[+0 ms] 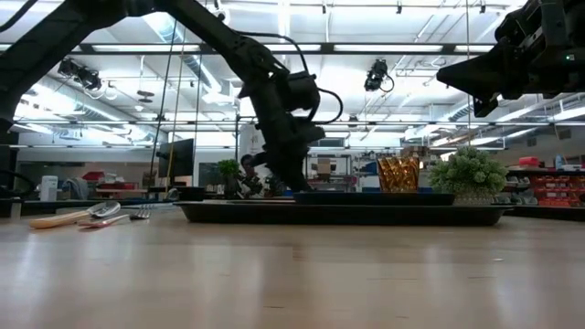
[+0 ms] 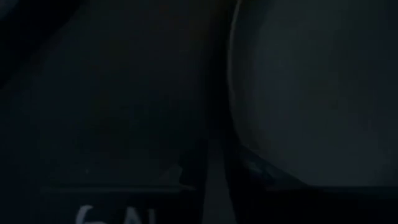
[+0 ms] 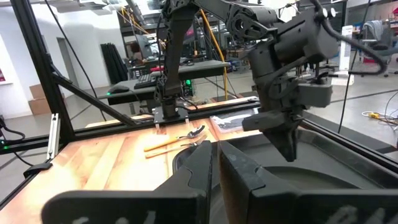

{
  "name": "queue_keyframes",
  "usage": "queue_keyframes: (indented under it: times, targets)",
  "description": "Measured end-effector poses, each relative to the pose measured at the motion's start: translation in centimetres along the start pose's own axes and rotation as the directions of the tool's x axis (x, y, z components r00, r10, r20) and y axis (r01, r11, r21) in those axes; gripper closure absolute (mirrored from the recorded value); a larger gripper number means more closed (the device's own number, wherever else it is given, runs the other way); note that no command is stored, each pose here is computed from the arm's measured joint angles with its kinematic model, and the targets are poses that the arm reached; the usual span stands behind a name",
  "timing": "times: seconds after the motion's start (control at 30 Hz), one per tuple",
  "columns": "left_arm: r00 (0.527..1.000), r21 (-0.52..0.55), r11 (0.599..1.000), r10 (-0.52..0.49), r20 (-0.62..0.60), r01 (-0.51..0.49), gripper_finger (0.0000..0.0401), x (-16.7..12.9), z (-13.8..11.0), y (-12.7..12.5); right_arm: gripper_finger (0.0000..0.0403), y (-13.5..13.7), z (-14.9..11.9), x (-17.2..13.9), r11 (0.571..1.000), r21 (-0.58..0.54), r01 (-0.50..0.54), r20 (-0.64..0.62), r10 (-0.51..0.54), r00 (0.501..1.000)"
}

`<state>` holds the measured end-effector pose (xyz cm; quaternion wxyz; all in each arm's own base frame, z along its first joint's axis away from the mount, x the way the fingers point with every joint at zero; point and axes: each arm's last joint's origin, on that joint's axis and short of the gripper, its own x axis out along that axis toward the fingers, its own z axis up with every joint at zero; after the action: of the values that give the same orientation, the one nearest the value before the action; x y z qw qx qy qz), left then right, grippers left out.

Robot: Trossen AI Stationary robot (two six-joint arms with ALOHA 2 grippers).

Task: Pick and place plate/cup/fork/spoon on tray
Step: Put the black plate on the black serving tray

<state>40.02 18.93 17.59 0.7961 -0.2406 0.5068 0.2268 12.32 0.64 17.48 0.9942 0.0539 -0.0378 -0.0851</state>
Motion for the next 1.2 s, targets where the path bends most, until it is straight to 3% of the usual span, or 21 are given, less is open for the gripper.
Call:
queue_keyframes:
  times: [0.17,0.27,0.37,0.67,1.2]
  targets:
    - [0.985,0.052,0.999,0.019,-0.17,-0.01,0.0339,-0.7,-1.7,0.0,0.0369,0.0,0.0,0.0,1.0,0.0,0.0,0.0,0.0,1.0]
    - [0.947,0.084,0.996,0.057,-0.316,-0.032,0.034,-1.8,-3.3,-0.1,0.0369,0.0,0.0,0.0,1.0,0.0,0.0,0.0,0.0,1.0]
    - [0.918,0.136,0.99,0.09,-0.386,-0.039,0.0339,-2.9,-4.3,-0.9,0.0369,0.0,0.0,0.0,1.0,0.0,0.0,0.0,0.0,1.0]
    - [0.957,0.293,0.94,0.232,-0.175,-0.174,0.0344,-2.1,-4.6,-5.1,0.0369,0.0,0.1,0.0,1.0,0.003,-0.001,0.008,0.001,1.0]
    - [0.984,0.285,0.944,0.177,-0.011,-0.167,0.0378,0.6,-5.3,-7.1,0.0369,0.0,0.1,0.0,1.0,0.002,-0.001,0.008,0.001,1.0]
